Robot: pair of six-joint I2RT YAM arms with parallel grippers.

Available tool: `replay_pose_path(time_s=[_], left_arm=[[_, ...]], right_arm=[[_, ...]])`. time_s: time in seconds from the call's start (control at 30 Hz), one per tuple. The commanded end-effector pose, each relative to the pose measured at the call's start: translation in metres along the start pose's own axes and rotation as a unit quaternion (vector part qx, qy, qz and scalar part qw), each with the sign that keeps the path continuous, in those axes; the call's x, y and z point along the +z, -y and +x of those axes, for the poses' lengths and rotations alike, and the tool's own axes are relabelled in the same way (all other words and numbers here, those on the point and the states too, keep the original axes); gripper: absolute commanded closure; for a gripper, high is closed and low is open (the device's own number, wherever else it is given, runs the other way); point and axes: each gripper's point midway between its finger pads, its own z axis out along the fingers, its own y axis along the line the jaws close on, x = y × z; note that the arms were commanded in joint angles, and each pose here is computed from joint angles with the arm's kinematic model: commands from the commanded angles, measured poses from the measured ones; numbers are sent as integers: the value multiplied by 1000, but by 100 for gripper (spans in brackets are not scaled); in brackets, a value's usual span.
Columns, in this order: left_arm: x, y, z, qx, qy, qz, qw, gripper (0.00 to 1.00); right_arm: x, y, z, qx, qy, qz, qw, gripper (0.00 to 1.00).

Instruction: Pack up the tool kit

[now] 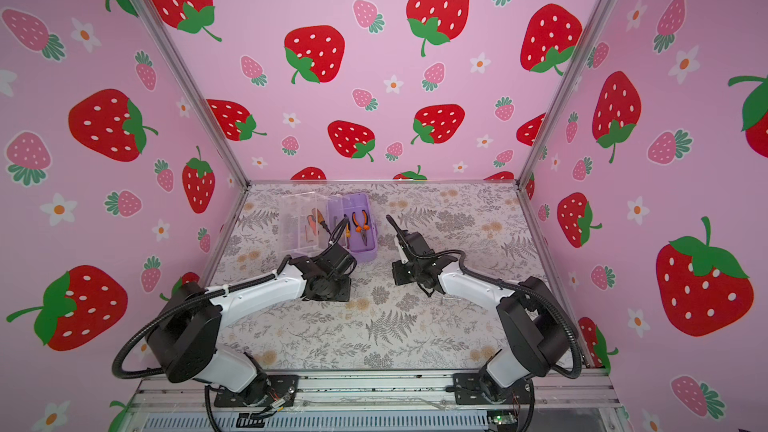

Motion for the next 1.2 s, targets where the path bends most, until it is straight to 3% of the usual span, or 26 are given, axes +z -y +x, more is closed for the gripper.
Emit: replay_pose_path(time_s=[0.0, 0.2, 0.5, 0.8, 1.03, 1.17], left_arm=[[1, 19, -36, 9, 57, -5, 998, 40], [19, 25, -57, 30, 66, -35, 997, 43], [44, 13, -74, 56, 53, -91, 993, 67], [60, 4, -56, 41, 20, -81, 996, 70], [64, 14, -38, 19, -1, -46, 999, 100], [48, 20, -40, 20, 6, -35, 999, 100]], right_arm=[[-7, -1, 1, 18, 7, -37, 999, 86], [-9, 7, 4, 24, 6, -42, 999, 84], [-8, 13, 8, 30, 2, -45, 999, 80], [-4, 16, 4, 38, 1, -50, 998, 78], [1, 14, 3, 42, -5, -59, 997, 78], [0, 15, 3, 41, -5, -55, 998, 78]])
